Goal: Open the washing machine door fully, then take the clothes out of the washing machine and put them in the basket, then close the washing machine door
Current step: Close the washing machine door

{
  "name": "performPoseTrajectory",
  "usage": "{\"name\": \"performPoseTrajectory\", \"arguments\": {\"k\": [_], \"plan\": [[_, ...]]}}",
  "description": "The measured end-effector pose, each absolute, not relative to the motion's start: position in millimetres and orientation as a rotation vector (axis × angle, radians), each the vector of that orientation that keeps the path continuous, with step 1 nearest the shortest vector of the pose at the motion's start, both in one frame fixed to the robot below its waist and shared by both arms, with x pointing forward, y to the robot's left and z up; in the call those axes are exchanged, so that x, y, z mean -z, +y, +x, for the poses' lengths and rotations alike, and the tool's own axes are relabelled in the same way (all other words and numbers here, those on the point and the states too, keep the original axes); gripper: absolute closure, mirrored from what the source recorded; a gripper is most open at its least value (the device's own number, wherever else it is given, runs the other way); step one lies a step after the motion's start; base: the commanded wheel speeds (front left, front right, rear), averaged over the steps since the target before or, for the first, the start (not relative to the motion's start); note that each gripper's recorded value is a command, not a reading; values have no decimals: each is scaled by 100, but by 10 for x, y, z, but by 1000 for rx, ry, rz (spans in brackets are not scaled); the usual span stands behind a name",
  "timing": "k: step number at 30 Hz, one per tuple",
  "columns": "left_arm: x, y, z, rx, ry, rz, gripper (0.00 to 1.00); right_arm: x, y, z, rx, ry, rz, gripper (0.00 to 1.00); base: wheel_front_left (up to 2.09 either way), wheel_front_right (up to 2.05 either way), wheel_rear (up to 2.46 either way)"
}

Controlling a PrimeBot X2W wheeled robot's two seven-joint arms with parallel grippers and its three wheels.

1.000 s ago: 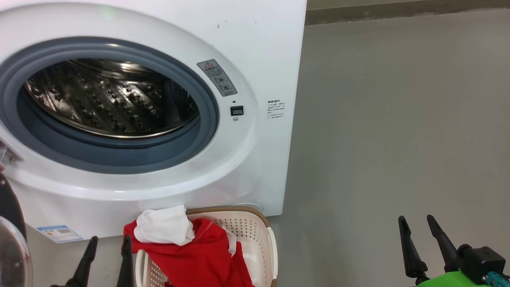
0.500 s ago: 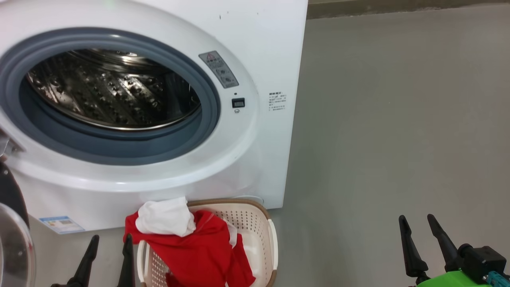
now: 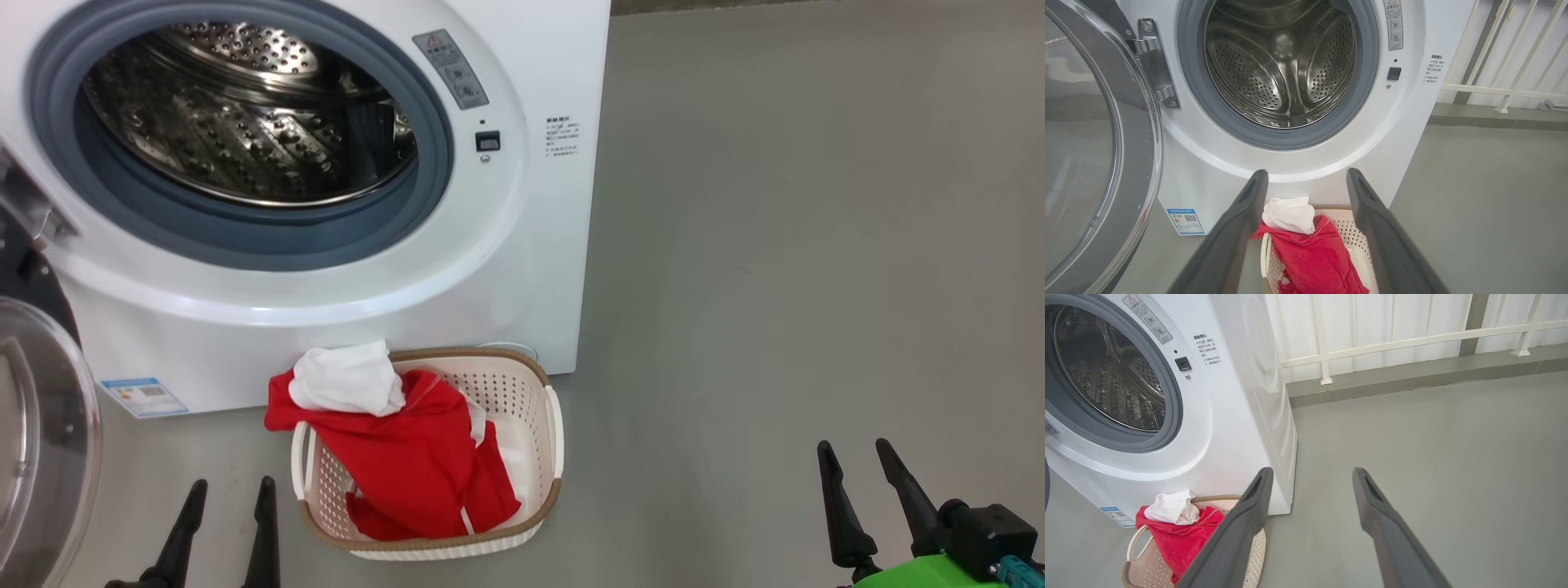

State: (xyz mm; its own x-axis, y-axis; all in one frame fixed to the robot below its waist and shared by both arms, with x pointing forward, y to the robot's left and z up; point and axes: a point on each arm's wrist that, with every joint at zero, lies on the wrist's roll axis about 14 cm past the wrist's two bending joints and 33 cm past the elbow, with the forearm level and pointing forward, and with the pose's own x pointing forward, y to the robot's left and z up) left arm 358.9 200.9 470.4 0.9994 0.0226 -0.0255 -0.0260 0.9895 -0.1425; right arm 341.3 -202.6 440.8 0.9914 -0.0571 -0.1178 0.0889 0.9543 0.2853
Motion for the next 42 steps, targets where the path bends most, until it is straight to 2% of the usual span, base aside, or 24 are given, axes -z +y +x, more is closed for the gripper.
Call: {"name": "performPoseTrajectory", "arguments": {"k": [24,35,42], "plan": [[-4682,2115,3504,-68,27,-181,0,-4423,-1908,3472,35,108,295,0,-12,12,0],[-4638,2472,3180,-228,31,-218,0,-4397,-1446,3666,-118,135,279,0,0,0,0],[-4607,2740,2796,-375,29,-242,0,-4391,-987,3802,-265,156,263,0,0,0,0]]}}
